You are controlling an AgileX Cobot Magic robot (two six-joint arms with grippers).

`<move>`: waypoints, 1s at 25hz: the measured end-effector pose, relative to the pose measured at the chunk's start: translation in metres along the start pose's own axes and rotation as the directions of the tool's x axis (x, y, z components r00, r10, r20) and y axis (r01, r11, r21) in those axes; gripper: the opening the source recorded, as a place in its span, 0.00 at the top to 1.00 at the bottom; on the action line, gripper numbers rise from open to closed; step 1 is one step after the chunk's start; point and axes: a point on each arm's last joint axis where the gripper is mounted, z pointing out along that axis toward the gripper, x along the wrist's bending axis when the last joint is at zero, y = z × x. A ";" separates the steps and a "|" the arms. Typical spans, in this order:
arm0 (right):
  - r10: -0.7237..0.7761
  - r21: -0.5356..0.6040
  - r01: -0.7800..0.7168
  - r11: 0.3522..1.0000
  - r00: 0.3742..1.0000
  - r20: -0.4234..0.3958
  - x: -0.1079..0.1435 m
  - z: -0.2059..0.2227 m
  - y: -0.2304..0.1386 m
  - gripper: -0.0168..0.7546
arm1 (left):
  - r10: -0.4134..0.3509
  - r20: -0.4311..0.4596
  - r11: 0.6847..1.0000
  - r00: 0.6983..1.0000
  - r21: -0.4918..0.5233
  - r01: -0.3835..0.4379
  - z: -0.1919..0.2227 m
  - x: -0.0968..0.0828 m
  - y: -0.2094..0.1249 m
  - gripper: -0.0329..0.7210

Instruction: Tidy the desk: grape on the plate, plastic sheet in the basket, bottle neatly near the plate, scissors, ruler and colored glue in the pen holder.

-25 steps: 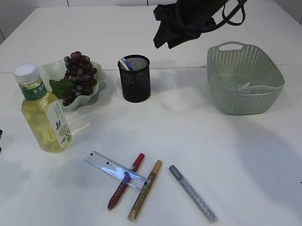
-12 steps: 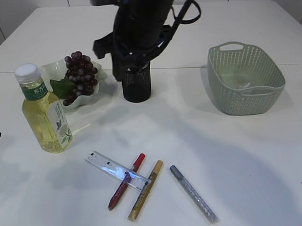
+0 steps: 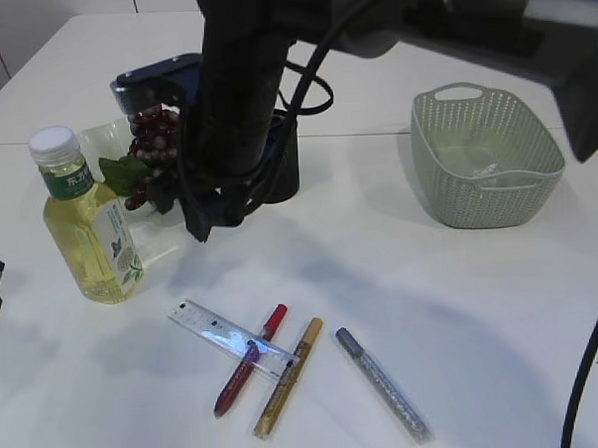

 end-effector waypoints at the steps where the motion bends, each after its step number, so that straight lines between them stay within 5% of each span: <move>1: -0.017 0.013 0.017 1.000 1.000 -0.011 0.002 0.007 0.000 0.46 | 0.000 0.000 1.000 1.000 0.000 0.000 0.000 0.000 0.000 0.39; 14: -0.085 0.123 0.097 0.988 0.991 -0.098 0.011 0.074 -0.008 0.37 | 0.000 0.001 1.000 1.000 -0.003 0.000 0.000 0.000 0.000 0.39; 25: -0.060 0.157 0.066 0.985 0.997 -0.042 0.009 0.082 -0.011 0.35 | 0.000 0.005 1.000 1.000 -0.013 0.000 0.000 0.000 0.001 0.39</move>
